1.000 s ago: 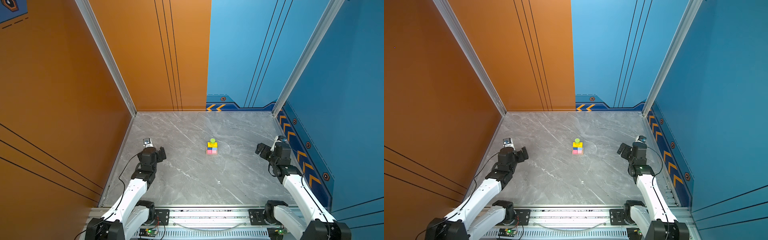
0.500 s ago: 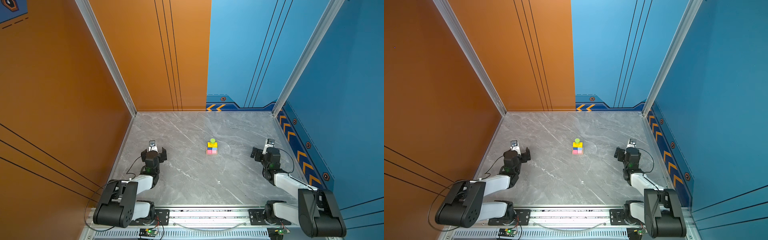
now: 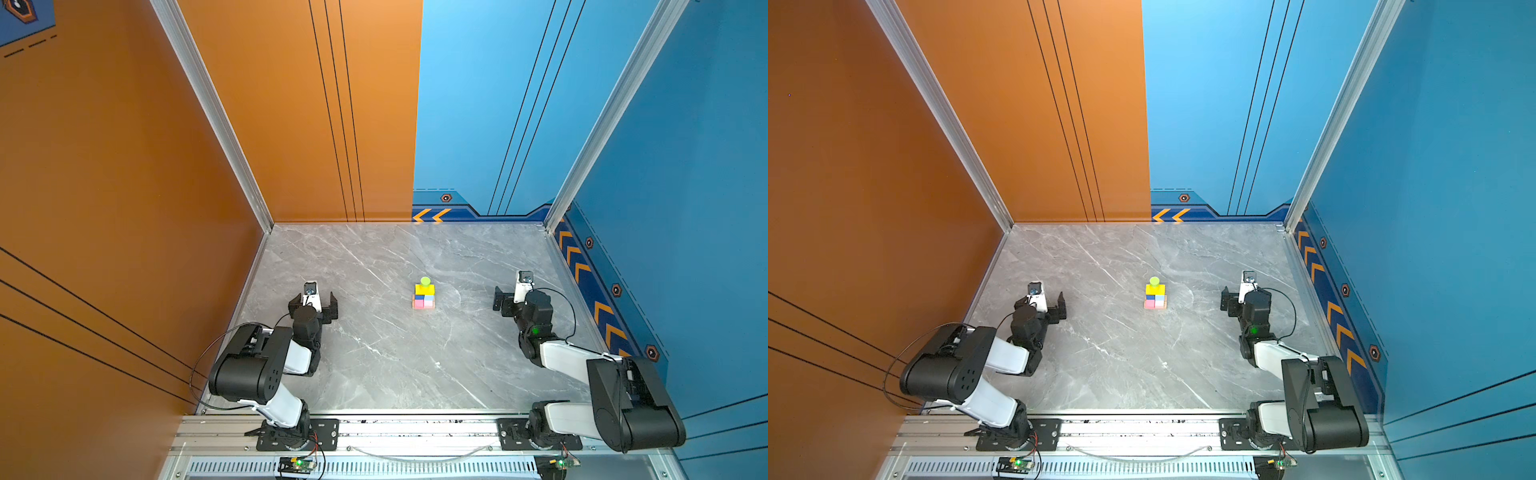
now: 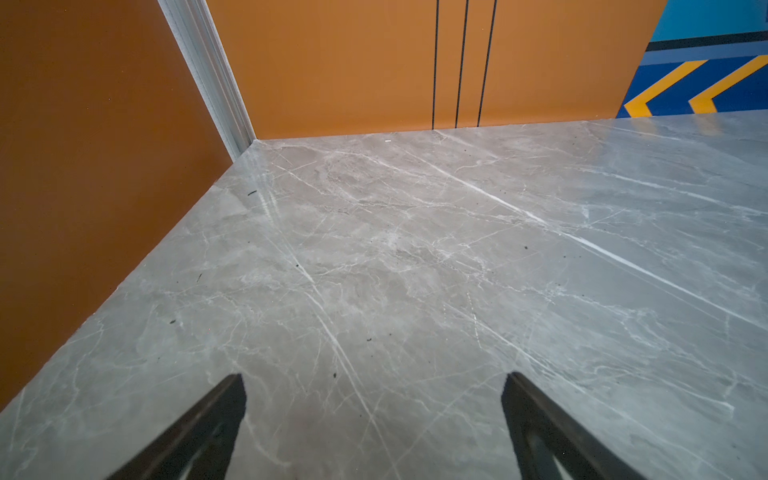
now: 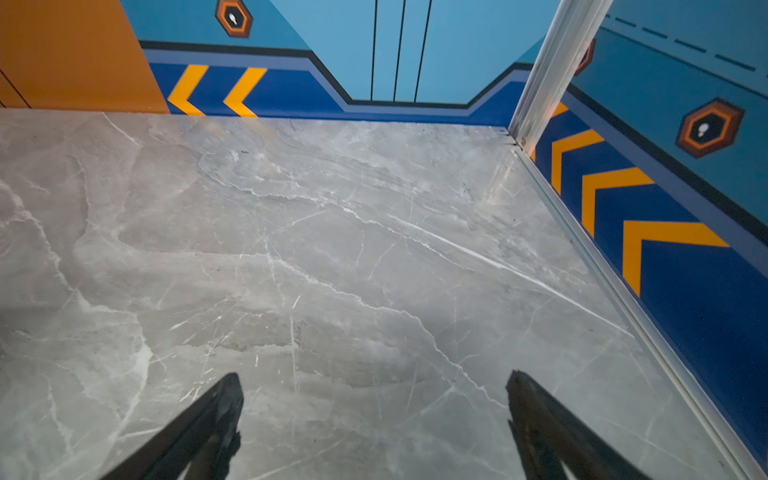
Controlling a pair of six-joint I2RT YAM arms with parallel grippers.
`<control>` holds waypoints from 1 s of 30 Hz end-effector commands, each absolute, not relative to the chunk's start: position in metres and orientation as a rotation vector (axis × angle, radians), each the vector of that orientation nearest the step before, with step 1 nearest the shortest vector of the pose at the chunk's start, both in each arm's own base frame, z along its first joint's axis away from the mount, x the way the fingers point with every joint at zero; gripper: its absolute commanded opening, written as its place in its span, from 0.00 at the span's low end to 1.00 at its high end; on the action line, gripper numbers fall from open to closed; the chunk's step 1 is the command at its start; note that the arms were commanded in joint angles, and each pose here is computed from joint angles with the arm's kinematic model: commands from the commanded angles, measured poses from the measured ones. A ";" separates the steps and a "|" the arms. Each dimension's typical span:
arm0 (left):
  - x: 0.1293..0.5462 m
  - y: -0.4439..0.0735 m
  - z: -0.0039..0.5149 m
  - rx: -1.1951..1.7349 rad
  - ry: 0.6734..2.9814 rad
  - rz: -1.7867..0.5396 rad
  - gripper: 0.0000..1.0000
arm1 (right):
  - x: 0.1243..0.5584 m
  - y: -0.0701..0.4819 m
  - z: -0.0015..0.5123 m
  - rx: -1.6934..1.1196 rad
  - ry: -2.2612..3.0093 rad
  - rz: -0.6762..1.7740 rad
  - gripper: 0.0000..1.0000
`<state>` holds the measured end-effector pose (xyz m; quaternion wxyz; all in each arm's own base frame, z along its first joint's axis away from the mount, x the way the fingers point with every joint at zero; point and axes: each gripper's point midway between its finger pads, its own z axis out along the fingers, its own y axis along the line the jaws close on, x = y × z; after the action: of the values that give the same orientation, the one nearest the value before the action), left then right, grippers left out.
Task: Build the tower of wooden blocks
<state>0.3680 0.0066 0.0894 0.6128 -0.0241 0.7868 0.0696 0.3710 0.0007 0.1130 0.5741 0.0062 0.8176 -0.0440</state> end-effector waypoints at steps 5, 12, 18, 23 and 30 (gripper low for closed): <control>0.376 0.003 0.101 -0.022 1.787 0.144 0.98 | 0.375 0.017 0.113 -0.061 1.850 -0.088 1.00; 0.382 0.002 0.098 -0.015 1.823 0.146 0.98 | 0.381 0.011 0.110 -0.031 1.884 -0.082 1.00; 0.383 0.003 0.097 -0.019 1.829 0.154 0.98 | 0.390 -0.004 0.097 0.057 1.873 -0.081 1.00; 0.388 0.017 0.095 -0.103 1.864 0.231 0.98 | 0.393 -0.017 0.090 0.130 1.942 -0.083 1.00; 0.390 0.023 0.094 -0.135 1.884 0.253 0.98 | 0.393 -0.017 0.091 0.128 1.935 -0.086 1.00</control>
<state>0.3902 0.0158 0.0914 0.5841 -0.0413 0.8047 0.0980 0.3905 -0.0151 0.0883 0.5657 0.0434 0.8226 -0.0387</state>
